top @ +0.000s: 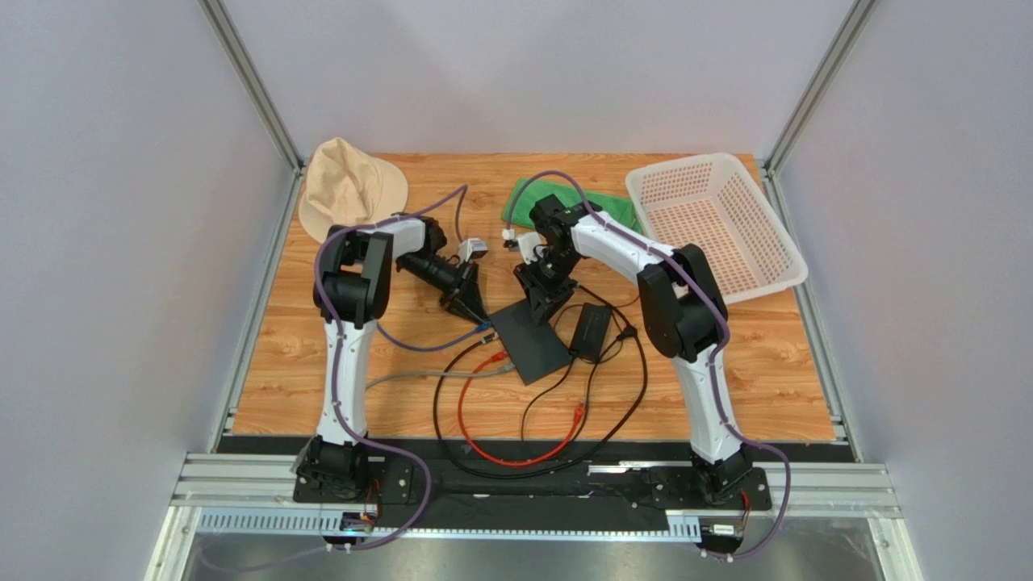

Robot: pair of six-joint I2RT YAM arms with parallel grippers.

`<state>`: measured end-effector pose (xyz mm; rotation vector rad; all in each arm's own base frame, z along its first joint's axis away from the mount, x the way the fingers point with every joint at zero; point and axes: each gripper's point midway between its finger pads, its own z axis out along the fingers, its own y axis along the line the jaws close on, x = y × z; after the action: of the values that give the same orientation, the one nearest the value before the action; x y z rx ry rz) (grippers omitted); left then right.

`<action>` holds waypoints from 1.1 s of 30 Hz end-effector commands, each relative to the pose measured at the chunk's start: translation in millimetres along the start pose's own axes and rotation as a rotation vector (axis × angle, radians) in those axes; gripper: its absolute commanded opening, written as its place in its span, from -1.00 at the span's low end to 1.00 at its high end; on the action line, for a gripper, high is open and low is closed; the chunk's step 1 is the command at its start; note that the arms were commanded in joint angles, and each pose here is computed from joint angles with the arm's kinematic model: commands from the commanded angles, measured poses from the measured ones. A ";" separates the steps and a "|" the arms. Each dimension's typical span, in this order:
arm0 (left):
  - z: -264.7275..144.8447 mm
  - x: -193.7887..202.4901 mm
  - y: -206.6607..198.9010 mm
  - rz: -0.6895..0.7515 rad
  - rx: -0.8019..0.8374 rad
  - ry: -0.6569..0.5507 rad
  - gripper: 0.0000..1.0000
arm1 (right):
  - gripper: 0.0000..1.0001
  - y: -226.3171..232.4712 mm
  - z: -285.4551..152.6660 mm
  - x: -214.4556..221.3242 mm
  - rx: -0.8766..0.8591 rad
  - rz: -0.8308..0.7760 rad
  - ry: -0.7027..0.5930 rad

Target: Pull the plug from the switch port

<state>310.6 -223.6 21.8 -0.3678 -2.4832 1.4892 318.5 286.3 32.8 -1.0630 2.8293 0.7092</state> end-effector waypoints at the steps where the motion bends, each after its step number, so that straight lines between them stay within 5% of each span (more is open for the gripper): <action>1: 13.8 2.7 9.8 0.037 -0.047 0.025 -1.00 | -0.27 -24.5 50.8 -2.5 0.129 -0.135 0.018; 8: -2.3 5.6 24.7 -0.030 -0.015 -0.037 -1.00 | -0.26 -33.8 57.0 -1.5 0.134 -0.100 0.028; 28: -11.8 27.8 24.2 0.057 -0.078 -0.018 -1.00 | -0.28 -42.5 60.9 -12.0 0.130 -0.087 0.011; 33: -18.3 11.9 9.2 0.105 -0.055 -0.058 -0.59 | -0.28 -39.5 53.4 -23.5 0.132 -0.101 -0.022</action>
<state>297.7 -203.4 21.9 -0.3220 -2.5032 1.5386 323.2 302.8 32.7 -1.0853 2.8008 0.7716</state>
